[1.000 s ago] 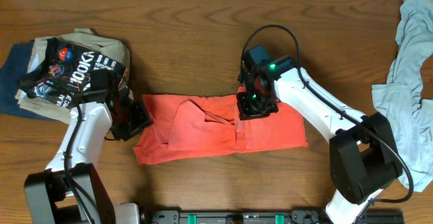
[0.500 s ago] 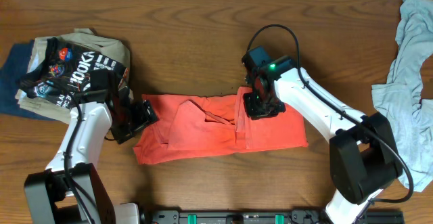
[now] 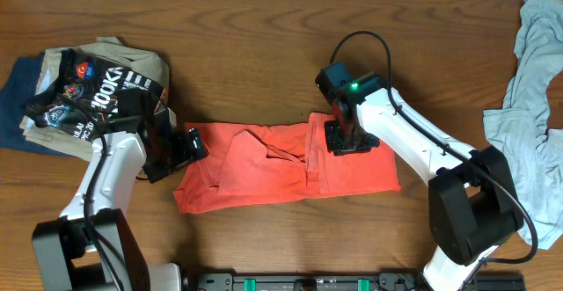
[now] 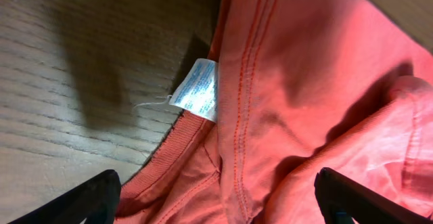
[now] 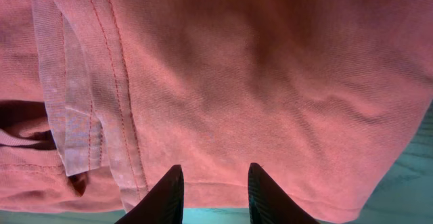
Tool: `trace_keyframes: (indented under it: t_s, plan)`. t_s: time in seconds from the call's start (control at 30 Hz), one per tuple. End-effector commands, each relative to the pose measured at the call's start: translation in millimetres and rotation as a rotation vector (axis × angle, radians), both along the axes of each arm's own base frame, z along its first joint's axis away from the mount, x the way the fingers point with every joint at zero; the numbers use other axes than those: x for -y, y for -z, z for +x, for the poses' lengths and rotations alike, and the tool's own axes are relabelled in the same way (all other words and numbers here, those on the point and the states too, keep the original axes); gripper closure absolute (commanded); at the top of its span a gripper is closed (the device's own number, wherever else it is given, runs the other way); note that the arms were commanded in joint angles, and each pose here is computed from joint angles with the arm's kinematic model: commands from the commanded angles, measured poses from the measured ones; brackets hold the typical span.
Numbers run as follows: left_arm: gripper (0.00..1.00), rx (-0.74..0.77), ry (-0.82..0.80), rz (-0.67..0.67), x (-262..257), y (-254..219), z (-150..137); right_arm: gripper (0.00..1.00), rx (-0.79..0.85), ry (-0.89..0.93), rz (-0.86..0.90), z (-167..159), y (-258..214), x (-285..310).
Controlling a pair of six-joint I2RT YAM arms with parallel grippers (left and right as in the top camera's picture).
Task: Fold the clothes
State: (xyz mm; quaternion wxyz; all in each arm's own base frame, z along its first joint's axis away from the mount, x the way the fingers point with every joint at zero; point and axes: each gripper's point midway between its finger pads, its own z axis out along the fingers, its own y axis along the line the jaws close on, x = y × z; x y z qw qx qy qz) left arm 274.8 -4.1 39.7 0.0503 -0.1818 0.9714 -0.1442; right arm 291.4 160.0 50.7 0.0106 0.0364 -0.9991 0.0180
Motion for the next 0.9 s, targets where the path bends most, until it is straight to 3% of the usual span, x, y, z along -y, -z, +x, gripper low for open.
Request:
trace_keyframes:
  t_s: [0.0,0.47,0.63,0.7,0.77,0.87]
  plan:
    - [0.11,-0.039,0.037,-0.010,3,12,-6,0.70,0.014,0.023,-0.016,3,-2,4]
    - [0.21,-0.169,0.187,-0.020,44,59,-16,0.70,0.002,0.022,-0.022,0,-2,6]
    - [0.49,-0.190,0.235,-0.017,56,64,-21,0.70,-0.003,0.024,-0.032,-1,-2,8]
    - [0.65,-0.189,0.242,-0.017,58,64,-21,0.71,-0.005,0.026,-0.044,-2,-2,11]
    - [0.90,-0.189,0.238,-0.017,57,64,-21,0.75,-0.012,0.030,-0.065,-3,-3,17]
    - [0.94,-0.191,0.221,-0.018,52,63,-20,0.78,-0.017,0.045,-0.088,-3,-3,26]
